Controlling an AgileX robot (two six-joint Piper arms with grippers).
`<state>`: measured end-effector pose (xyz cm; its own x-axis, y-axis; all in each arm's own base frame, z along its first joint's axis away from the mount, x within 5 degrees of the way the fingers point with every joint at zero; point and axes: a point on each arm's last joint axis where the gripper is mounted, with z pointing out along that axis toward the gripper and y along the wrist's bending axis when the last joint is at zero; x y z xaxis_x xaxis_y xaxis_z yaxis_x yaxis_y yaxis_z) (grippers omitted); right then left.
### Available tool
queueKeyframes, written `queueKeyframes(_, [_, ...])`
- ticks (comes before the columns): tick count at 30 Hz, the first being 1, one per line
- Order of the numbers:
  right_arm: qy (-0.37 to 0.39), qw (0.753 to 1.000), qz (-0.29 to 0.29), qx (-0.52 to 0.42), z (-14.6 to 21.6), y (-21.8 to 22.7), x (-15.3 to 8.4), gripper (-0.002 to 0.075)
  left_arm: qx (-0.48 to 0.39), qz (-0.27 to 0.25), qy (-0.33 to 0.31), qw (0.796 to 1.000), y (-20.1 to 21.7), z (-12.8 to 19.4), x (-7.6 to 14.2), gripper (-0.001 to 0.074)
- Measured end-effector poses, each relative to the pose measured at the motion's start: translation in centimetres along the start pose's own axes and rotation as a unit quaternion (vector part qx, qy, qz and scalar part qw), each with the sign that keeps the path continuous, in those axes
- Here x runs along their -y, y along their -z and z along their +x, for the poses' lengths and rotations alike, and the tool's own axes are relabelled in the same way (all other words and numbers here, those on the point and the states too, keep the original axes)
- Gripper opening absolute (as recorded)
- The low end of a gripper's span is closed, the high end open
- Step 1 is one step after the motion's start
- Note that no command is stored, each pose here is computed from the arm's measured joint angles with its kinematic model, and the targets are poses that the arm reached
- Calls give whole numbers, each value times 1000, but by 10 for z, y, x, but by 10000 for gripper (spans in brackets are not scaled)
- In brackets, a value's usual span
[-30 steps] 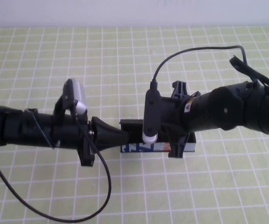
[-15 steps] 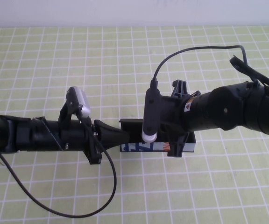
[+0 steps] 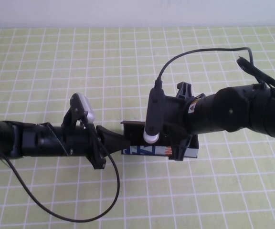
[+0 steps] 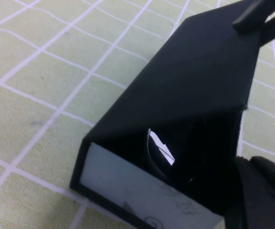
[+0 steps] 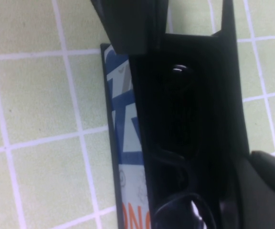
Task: Take glasses out of glasses case
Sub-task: Pick up the glasses from the glasses case
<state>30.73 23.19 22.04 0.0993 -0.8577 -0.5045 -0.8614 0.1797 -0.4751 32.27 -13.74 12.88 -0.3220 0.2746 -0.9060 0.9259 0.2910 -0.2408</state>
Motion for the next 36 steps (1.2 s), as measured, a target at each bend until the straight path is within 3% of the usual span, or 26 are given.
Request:
queueKeyframes(12, [-6, 1000, -1, 2, 0, 0, 0, -1, 20, 7, -15, 1000, 0, -11, -3, -4])
queueKeyframes(25, [-8, 1000, -1, 2, 0, 0, 0, 1, -13, -27, -20, 999, -9, -13, -9, -4])
queueKeyframes(28, [-22, 1000, -3, 7, -1, 1, 0, 56, -14, -28, -19, 999, -9, -13, -9, -4])
queueKeyframes(33, [-57, 998, -6, 33, -12, 23, 2, 232, -15, -30, -13, 999, -9, -12, -9, -4])
queueKeyframes(36, [-104, 993, -28, 57, -21, 48, 1, 239, -15, -31, -12, 999, -9, -13, -9, -4])
